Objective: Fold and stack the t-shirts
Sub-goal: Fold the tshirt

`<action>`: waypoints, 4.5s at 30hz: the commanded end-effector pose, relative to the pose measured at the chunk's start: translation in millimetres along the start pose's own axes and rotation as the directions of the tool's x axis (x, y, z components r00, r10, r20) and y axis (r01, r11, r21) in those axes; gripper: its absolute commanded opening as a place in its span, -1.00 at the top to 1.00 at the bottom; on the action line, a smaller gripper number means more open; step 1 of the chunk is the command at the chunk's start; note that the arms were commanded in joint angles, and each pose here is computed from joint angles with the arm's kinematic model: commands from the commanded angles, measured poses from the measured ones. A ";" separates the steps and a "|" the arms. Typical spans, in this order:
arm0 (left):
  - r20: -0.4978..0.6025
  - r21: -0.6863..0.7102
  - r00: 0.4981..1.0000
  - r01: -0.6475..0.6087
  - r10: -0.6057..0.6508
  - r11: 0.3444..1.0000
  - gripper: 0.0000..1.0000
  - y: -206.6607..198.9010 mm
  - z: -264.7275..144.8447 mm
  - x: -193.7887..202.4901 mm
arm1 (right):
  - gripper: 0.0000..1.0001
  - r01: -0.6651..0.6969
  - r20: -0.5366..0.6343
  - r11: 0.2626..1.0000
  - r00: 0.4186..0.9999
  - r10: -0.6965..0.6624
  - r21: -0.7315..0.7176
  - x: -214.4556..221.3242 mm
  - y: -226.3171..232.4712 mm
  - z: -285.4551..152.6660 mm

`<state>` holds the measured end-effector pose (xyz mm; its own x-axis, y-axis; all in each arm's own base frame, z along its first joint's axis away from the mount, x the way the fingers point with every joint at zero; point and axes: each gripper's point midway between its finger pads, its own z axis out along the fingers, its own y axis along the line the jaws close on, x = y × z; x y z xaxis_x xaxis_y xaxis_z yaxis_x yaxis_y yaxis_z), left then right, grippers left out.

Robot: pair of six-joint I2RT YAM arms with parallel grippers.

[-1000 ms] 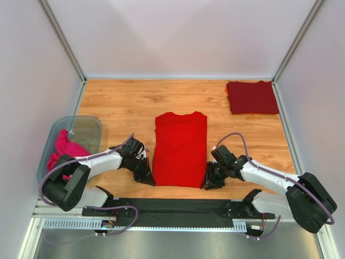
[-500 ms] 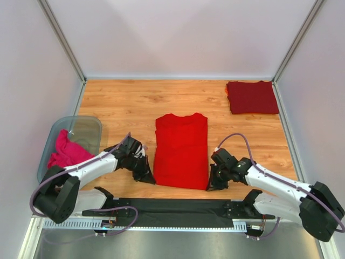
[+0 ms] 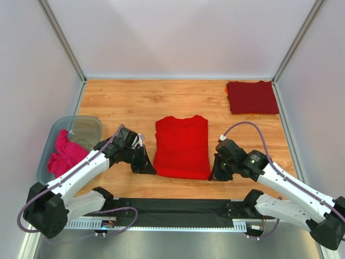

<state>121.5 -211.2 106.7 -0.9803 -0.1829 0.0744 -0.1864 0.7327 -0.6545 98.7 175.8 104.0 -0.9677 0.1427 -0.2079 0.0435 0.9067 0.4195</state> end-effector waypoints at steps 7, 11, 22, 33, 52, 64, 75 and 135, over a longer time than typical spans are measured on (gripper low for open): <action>0.108 -0.011 0.994 0.018 -0.017 1.000 1.00 -43.7 -28.4 -32.8 | 0.99 0.068 0.118 0.994 0.990 -0.079 0.088 -46.4 15.1 -24.8; 0.149 0.004 0.989 0.009 -0.009 1.000 1.00 -62.7 -35.1 -57.6 | 0.99 0.070 0.161 0.992 0.983 -0.087 0.108 -75.9 20.2 -31.6; 0.245 0.038 0.969 -0.013 0.004 0.999 1.00 -106.3 -46.8 -144.1 | 0.99 0.099 0.247 0.984 0.960 -0.134 0.149 -185.5 30.7 -44.8; 0.312 0.062 0.950 0.006 -0.025 0.998 1.00 -118.5 -39.2 -246.5 | 0.99 0.124 0.224 0.982 0.962 -0.154 0.142 -268.8 45.2 2.2; 0.311 0.251 0.950 -0.123 0.040 0.960 0.92 -139.2 19.4 -374.3 | 0.99 -0.013 0.296 0.970 0.953 -0.061 0.243 -368.0 6.2 50.2; 0.376 0.185 0.923 -0.157 0.078 0.970 0.21 -117.5 2.7 -407.0 | -0.06 -0.012 0.228 0.995 0.974 -0.010 0.094 -352.7 9.8 56.7; 0.200 0.132 0.958 -0.234 0.205 0.963 0.24 -83.8 70.0 -351.9 | -0.14 -0.053 0.167 0.998 0.985 0.046 0.037 -322.9 -4.0 108.6; 0.198 -0.272 0.965 -0.116 0.173 0.955 -0.18 8.8 9.7 -294.1 | -0.12 0.130 -0.023 0.984 0.991 -0.134 -0.123 -236.8 16.6 100.4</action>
<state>407.5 -157.3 80.2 -0.9489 -0.2494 -0.1933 -0.1365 0.8768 -0.4611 341.5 196.3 72.7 -0.9759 0.0576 -0.2106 -0.0577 0.8623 0.5030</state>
